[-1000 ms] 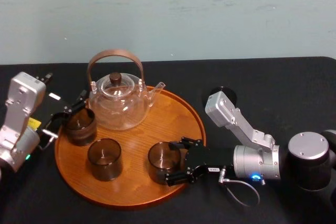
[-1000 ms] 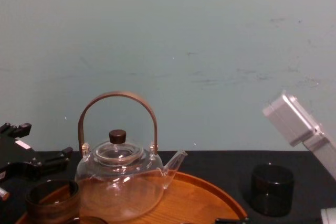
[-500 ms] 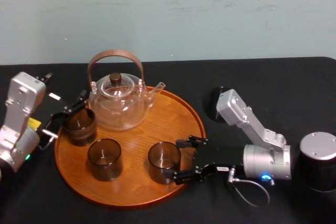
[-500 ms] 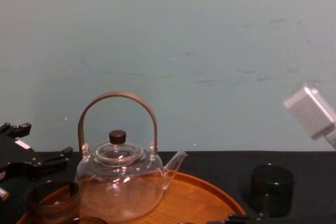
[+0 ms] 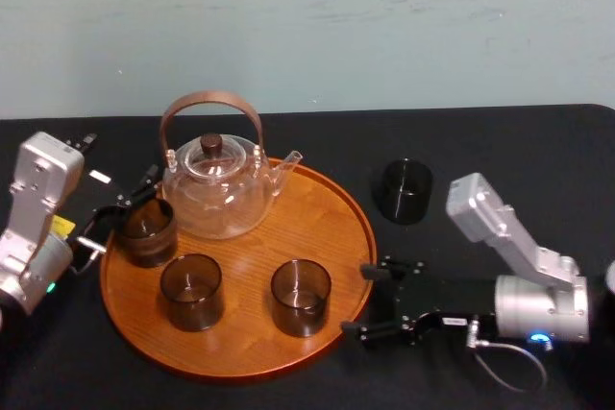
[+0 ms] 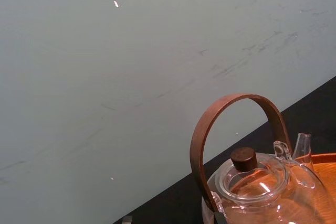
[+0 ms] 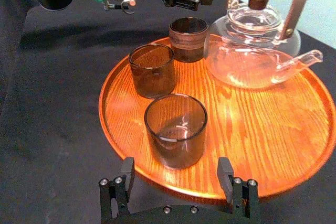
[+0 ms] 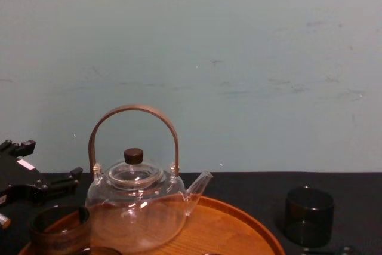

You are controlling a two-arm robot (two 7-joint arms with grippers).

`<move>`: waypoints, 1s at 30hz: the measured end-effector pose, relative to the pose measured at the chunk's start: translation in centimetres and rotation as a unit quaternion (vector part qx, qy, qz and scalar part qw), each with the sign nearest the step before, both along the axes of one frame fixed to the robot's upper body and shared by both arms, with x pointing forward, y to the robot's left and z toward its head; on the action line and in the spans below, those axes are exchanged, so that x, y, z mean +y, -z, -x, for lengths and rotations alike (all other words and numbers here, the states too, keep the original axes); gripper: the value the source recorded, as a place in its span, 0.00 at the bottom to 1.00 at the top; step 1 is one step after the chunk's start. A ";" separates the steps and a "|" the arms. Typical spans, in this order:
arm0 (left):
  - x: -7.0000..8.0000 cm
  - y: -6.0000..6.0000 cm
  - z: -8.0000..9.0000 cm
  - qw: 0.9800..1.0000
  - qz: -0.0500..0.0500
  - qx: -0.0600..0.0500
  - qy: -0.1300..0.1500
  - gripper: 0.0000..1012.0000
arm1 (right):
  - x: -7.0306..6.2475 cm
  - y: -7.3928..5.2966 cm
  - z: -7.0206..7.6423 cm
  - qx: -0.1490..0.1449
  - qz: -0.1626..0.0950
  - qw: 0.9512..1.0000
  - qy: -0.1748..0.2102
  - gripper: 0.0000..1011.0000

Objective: Pick up the glass from the table and place it on the tray.

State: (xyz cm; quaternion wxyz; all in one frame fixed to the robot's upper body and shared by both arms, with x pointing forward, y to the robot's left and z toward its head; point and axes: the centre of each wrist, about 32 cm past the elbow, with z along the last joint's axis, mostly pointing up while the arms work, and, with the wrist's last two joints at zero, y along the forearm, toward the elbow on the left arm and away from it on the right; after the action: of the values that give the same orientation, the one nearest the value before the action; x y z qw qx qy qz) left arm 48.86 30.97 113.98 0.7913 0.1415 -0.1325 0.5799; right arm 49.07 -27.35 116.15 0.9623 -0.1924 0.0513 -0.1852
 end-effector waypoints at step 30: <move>0.0 0.0 0.0 1.000 0.000 0.000 0.000 0.99 | -4.2 -2.3 1.3 -0.027 -0.014 0.981 0.190 0.99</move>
State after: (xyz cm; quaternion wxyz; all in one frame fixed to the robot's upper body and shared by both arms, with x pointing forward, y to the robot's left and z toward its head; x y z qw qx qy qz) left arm 48.86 30.97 113.98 0.7913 0.1415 -0.1325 0.5799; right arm 47.80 -31.54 118.45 0.9133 -0.1610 0.0637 -0.3687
